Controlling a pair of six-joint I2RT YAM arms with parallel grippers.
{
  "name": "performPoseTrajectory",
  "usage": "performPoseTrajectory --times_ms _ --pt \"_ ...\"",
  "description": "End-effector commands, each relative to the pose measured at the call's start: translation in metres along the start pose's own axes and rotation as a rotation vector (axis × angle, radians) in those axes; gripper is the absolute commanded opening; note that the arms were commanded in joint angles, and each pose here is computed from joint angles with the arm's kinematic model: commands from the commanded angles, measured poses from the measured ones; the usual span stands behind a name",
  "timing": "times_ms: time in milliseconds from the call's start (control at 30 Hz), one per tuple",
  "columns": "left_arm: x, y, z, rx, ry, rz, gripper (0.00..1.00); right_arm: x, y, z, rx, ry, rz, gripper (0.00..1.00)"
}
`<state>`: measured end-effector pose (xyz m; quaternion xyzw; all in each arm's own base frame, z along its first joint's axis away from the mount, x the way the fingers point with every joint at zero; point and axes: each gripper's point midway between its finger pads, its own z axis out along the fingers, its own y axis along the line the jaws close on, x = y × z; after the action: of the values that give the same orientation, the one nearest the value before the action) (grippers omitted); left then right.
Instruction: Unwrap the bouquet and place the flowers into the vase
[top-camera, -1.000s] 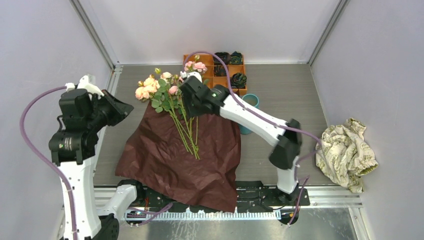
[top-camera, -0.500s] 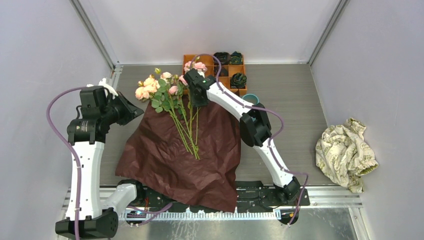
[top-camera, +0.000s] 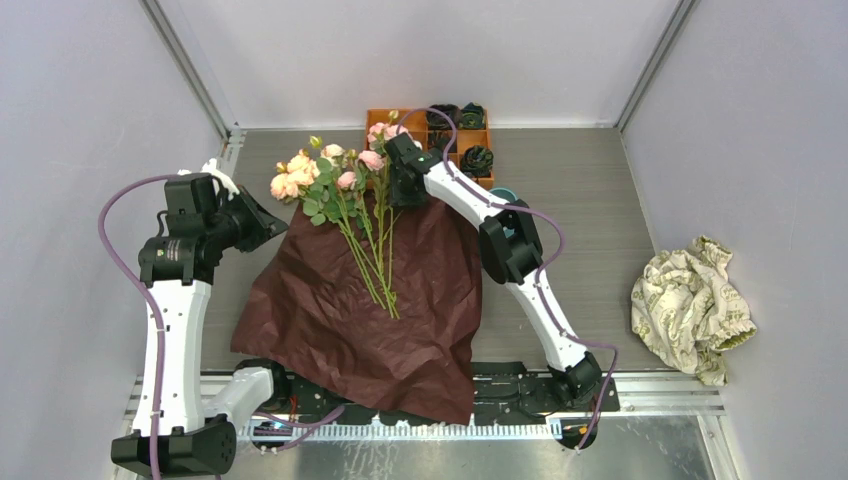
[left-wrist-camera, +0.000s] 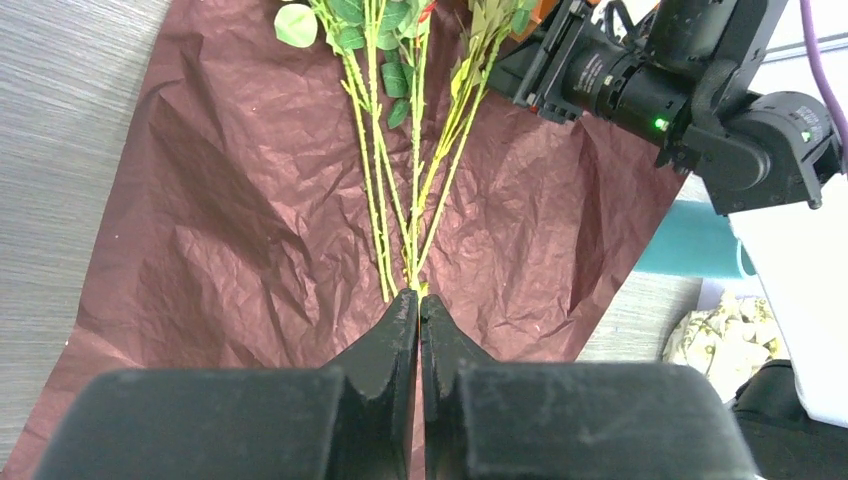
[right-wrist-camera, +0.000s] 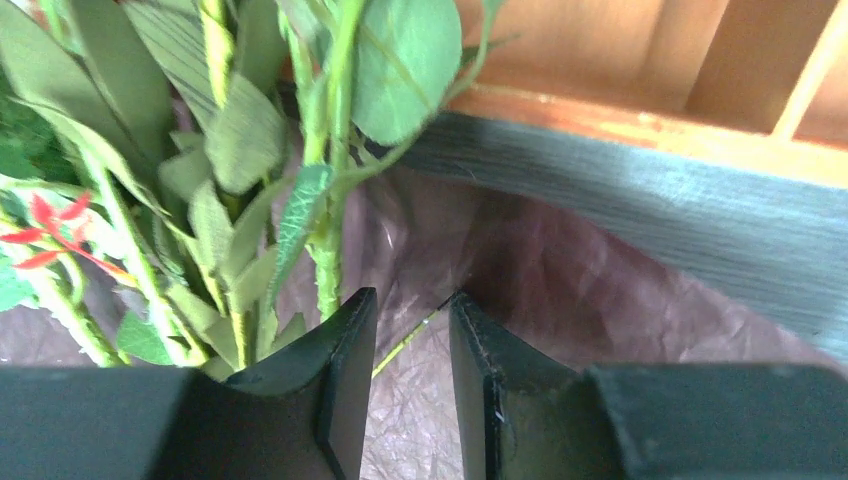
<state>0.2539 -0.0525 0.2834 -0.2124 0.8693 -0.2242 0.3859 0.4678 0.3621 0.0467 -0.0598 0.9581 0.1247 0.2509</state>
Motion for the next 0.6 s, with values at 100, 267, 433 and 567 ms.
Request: performPoseTrajectory --times_ms 100,267,433,567 --pt "-0.004 -0.001 0.001 0.015 -0.030 0.033 0.05 -0.031 0.019 -0.058 -0.085 -0.146 0.034 0.39" --pt "-0.002 0.000 0.005 0.021 -0.024 0.023 0.05 -0.033 0.023 -0.076 -0.109 -0.161 0.033 0.38" --pt "-0.002 0.001 0.004 0.019 -0.027 0.025 0.05 -0.030 0.026 -0.074 -0.120 -0.151 0.035 0.38" --pt "-0.001 0.003 0.004 0.010 -0.029 0.030 0.05 -0.026 0.030 -0.068 -0.132 -0.135 0.030 0.38"
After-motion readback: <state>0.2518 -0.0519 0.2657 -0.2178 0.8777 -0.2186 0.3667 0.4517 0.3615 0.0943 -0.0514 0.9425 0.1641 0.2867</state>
